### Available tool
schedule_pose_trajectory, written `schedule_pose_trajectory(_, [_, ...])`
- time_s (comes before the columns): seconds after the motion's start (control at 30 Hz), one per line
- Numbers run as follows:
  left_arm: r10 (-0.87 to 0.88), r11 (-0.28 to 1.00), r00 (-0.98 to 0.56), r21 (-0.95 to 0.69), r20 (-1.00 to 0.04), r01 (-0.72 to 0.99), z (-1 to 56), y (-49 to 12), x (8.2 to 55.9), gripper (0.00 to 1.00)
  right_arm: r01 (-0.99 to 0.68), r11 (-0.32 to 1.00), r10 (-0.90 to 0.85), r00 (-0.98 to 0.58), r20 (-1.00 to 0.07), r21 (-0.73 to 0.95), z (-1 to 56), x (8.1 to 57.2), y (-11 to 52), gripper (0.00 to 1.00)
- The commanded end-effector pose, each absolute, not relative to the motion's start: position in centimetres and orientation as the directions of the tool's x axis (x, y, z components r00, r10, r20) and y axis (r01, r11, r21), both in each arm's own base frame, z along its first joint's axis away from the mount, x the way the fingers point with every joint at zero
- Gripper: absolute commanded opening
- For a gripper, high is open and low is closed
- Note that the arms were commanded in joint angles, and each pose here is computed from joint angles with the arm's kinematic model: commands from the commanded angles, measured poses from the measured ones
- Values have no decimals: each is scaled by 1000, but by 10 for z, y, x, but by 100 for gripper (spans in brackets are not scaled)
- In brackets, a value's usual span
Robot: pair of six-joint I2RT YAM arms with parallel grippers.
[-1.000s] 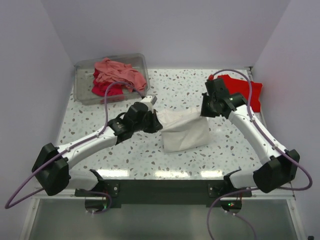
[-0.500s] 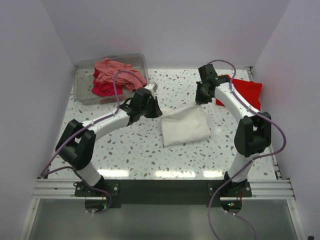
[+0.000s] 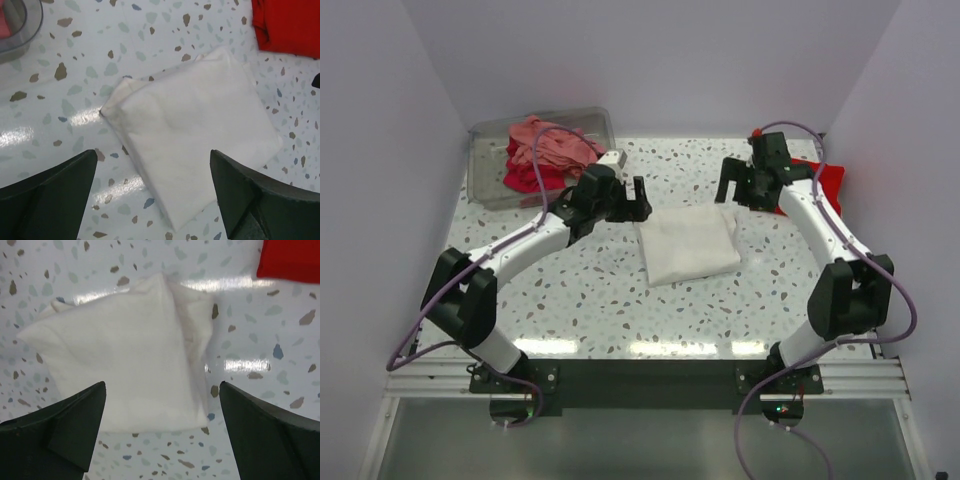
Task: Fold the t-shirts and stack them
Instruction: Fold the tshirt, then neatly place the folded tshirt to the corner
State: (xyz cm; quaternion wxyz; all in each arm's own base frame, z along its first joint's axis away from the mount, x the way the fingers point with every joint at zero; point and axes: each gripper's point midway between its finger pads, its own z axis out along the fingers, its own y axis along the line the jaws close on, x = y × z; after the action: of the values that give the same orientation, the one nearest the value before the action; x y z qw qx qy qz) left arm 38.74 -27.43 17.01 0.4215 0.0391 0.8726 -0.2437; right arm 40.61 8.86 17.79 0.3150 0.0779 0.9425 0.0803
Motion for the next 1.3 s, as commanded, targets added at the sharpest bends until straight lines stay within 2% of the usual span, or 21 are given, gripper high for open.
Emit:
schedule_pose_trajectory(0.0, [-96, 889, -662, -364, -743, 279, 151, -261, 367, 100, 38, 958, 200, -800, -566, 284, 165, 385, 91, 99])
schedule_pose_trajectory(0.23, [-109, 856, -713, -430, -693, 287, 115, -259, 336, 100, 9, 903, 242, -837, -491, 430, 126, 353, 88, 99])
schedule_pose_trajectory(0.47, [-125, 821, -751, -493, -648, 289, 90, -268, 322, 100, -40, 779, 304, -848, -433, 625, 111, 352, 85, 99])
schedule_pose_trajectory(0.67, [-176, 765, -755, -570, -632, 299, 92, -285, 325, 100, -5, 759, 317, -870, -377, 651, 88, 359, 81, 99])
schedule_pose_trajectory(1.03, [-156, 804, -804, -547, -574, 234, 52, -291, 338, 100, 23, 706, 319, -903, -289, 708, 48, 355, 85, 99])
schedule_pose_trajectory(1.2, [-137, 810, -805, -533, -577, 245, 46, -298, 345, 86, 48, 690, 319, -916, -243, 722, 30, 348, 91, 98])
schedule_pose_trajectory(1.27, [-122, 818, -811, -521, -572, 245, 38, -301, 346, 84, 36, 696, 298, -923, -242, 718, 25, 343, 99, 98])
